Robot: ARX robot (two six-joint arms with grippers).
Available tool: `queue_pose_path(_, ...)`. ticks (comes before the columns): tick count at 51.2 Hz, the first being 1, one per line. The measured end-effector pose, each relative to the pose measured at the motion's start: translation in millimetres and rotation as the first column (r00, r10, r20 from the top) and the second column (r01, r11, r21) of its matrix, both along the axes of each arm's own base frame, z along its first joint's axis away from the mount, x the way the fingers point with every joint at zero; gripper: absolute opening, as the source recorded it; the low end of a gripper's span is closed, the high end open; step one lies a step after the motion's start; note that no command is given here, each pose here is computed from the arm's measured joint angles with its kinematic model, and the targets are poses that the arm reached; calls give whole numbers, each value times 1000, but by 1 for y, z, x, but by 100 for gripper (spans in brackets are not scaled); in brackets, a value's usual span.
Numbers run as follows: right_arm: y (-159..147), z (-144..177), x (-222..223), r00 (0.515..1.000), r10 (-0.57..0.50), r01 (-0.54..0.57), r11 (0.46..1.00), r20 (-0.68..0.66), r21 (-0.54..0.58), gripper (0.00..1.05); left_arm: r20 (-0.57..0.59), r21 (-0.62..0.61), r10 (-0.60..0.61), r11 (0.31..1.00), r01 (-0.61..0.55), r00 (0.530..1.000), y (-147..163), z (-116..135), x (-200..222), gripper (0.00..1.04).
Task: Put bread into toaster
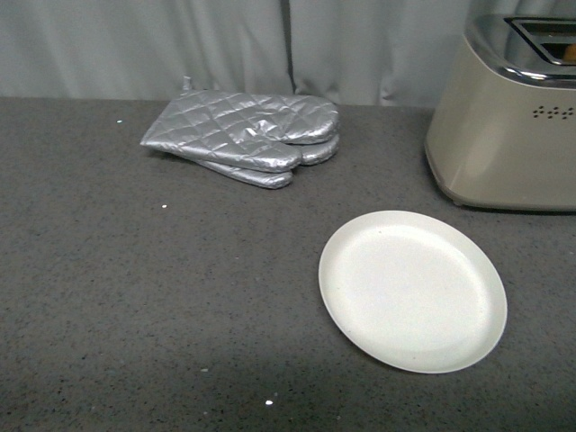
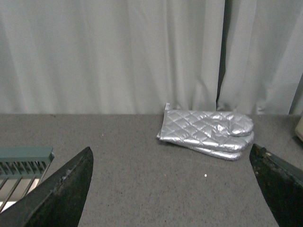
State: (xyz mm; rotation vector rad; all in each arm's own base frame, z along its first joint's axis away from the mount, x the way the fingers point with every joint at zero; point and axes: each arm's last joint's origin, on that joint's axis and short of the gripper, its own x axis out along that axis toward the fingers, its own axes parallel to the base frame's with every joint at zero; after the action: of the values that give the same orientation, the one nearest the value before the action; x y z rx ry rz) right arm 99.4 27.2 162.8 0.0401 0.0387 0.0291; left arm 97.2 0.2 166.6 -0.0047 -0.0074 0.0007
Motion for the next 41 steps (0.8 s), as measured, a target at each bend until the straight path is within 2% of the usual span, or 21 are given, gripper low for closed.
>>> queue_pose_path(11,-10,3,-2,999,-33,35,999,42,-26,0,0,0,0,1000,0,1000,0,0,0,98)
queue_pose_path(23,10,8,-1,994,-82,84,996,71,-12,1,0,0,3,1000,-3,1000,0,0,0,98)
queue_pose_path(26,18,6,-1,998,-26,28,999,55,-23,2,0,0,0,1000,0,1000,0,0,0,98)
queue_pose_path(35,18,6,-2,998,-30,32,999,49,-30,27,0,0,2,1000,-2,1000,0,0,0,98)
queue_pose_path(38,18,6,-2,998,-24,26,999,50,-27,39,1,0,2,1000,-2,1000,0,0,0,98)
queue_pose_path(41,14,4,-2,999,-2,4,999,38,-37,28,1,0,2,1000,-2,1000,0,0,0,98)
